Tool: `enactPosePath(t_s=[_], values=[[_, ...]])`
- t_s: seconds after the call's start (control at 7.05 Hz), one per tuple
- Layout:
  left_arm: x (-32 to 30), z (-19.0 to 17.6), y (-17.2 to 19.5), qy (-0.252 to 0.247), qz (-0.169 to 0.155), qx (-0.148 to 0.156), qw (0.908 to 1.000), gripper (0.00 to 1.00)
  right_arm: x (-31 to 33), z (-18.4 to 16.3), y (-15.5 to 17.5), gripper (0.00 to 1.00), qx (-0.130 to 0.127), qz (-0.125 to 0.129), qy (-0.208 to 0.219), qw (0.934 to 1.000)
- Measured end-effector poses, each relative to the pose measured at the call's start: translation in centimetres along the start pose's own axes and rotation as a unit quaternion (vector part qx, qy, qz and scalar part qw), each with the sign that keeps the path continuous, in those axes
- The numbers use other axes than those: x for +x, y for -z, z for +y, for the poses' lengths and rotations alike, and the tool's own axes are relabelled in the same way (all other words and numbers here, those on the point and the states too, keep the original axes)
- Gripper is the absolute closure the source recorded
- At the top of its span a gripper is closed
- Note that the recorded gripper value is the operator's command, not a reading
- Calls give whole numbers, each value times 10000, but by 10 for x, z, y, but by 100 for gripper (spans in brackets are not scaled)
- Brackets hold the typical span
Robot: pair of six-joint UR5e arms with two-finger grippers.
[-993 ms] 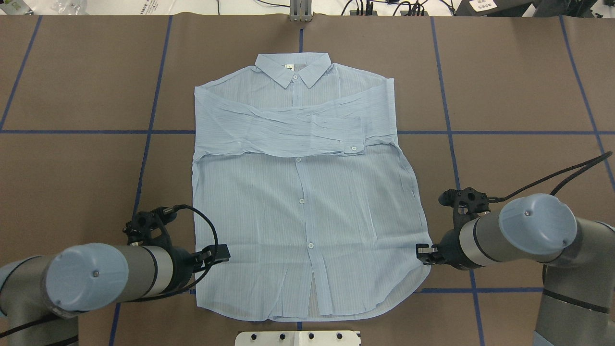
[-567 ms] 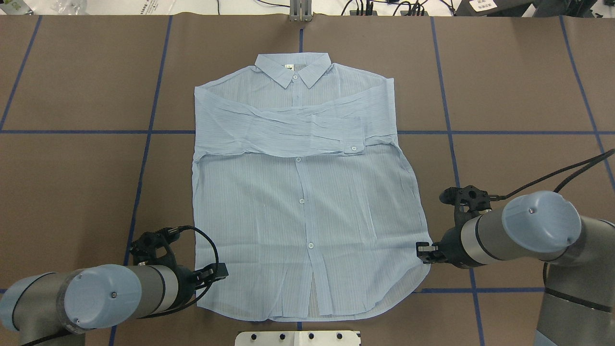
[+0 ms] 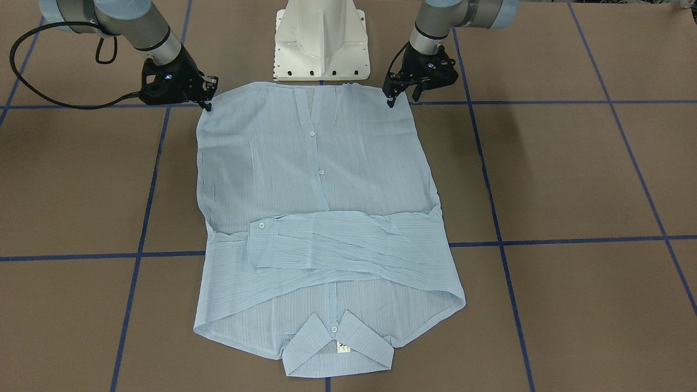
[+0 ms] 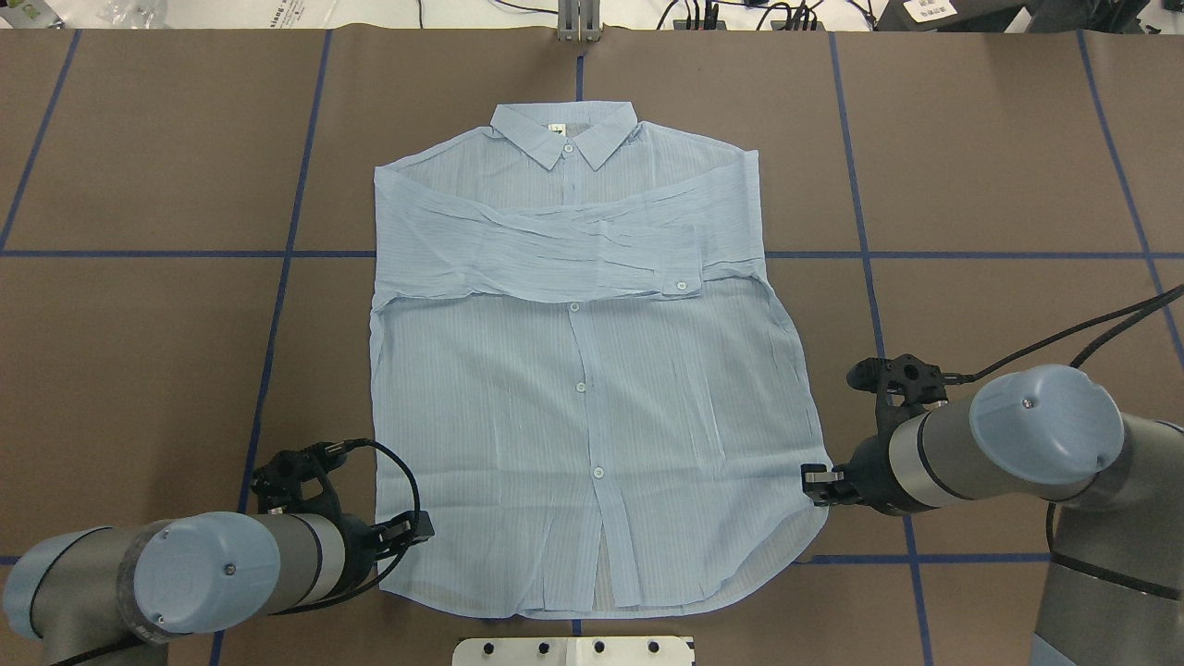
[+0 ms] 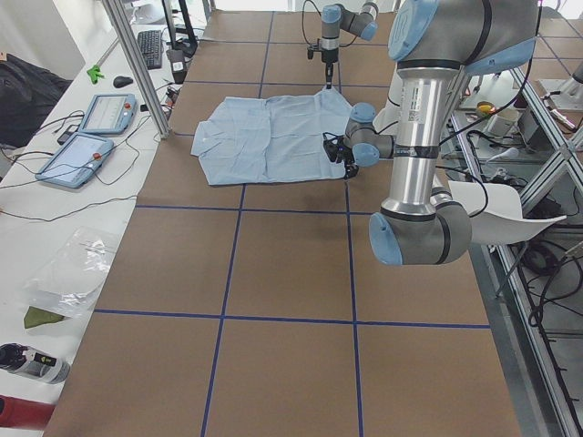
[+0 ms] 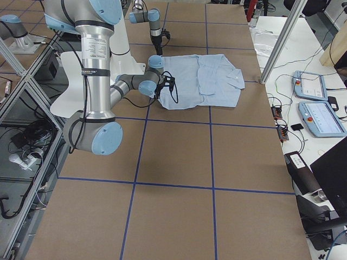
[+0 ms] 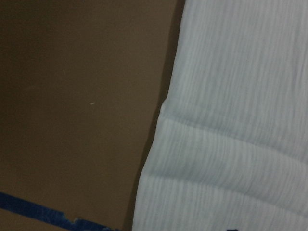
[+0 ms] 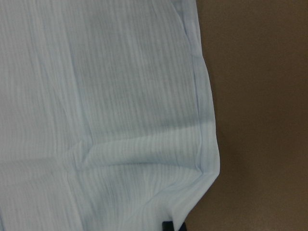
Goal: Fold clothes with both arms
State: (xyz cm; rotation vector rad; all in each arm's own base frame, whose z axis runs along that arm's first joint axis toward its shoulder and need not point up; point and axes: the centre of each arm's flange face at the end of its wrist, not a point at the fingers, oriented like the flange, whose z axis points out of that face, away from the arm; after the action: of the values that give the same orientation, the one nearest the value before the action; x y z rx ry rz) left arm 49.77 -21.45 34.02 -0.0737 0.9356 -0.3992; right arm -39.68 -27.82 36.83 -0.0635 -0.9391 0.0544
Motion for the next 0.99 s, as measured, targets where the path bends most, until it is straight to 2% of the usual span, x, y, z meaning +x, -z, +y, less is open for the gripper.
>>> enactPosePath(t_s=[0.43, 0.99], values=[[0, 3, -2, -14, -112, 2, 9999, 36, 0, -1, 1, 100, -3, -1, -8, 10000], [-1, 6, -3, -32, -131, -26, 9999, 41, 2, -3, 3, 100, -3, -8, -32, 10000]])
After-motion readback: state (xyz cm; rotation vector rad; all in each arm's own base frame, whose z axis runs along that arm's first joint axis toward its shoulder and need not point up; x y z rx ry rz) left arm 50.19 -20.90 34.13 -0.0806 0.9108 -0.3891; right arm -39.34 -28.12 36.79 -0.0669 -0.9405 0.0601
